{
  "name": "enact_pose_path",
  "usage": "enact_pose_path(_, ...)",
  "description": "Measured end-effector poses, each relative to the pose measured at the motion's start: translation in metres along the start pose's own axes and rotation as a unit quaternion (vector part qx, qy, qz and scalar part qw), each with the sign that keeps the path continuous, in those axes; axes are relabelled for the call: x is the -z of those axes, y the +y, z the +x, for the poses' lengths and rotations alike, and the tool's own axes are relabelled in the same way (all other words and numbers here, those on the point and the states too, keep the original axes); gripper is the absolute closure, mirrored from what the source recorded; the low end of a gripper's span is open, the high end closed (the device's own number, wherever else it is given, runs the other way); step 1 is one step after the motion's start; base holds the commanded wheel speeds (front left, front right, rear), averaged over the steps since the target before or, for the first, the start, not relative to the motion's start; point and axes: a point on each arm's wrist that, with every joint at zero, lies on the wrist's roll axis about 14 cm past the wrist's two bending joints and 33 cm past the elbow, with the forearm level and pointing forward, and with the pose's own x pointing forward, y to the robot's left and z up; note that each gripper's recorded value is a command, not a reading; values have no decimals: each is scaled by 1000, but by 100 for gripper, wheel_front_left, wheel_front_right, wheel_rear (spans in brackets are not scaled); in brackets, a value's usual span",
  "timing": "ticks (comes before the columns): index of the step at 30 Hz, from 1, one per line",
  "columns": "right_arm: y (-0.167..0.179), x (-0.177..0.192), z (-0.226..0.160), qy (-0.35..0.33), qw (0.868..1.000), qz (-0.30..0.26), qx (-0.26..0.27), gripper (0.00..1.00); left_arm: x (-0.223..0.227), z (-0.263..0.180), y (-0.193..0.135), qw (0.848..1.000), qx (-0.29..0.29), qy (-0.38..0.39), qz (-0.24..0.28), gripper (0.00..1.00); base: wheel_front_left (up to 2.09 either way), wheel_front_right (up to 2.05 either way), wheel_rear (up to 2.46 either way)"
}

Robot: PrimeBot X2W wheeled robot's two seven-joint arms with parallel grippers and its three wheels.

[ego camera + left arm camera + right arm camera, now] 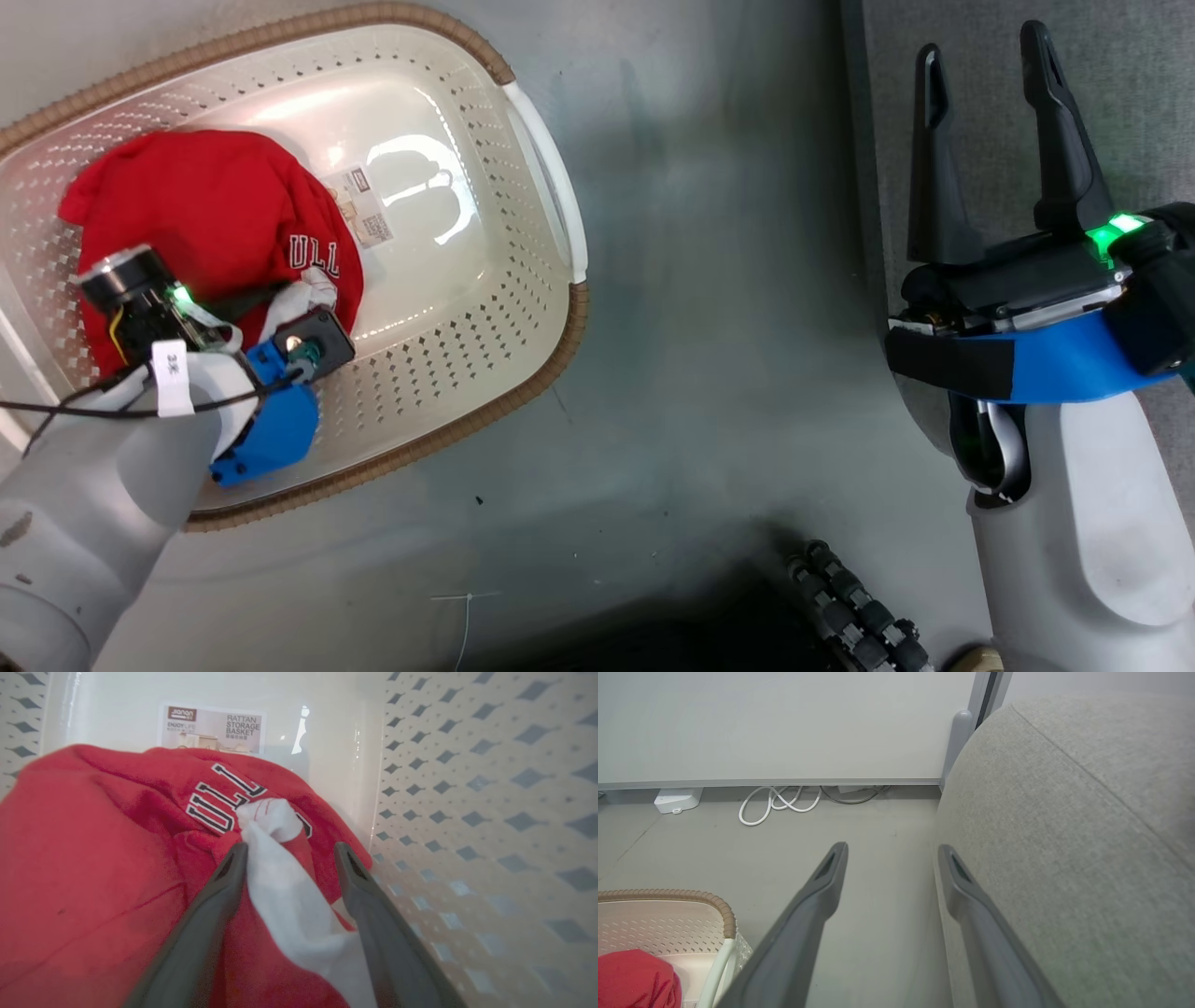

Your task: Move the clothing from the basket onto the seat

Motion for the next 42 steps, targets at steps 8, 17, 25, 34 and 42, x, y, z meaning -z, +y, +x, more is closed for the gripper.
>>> enact_pose_path(8,1,10,2,7,1000,0,-1,0,13,9,9,1000,-5,27,6,0,0,0,0)
enact_pose_path(17,2,10,3,6,1000,3,-1,0,11,7,7,1000,-5,27,12,100,0,0,0)
enact_pose_path(25,-1,-4,2,-8,1000,7,4,0,-13,-3,14,1000,-21,-5,-6,100,0,0,0)
enact_pose_path(34,0,-29,-3,-30,999,12,6,0,-66,-25,13,996,-37,-76,-25,100,0,0,0)
enact_pose_path(42,3,-57,-13,-53,998,20,5,0,-110,-63,18,987,-63,-135,-52,100,0,0,0)
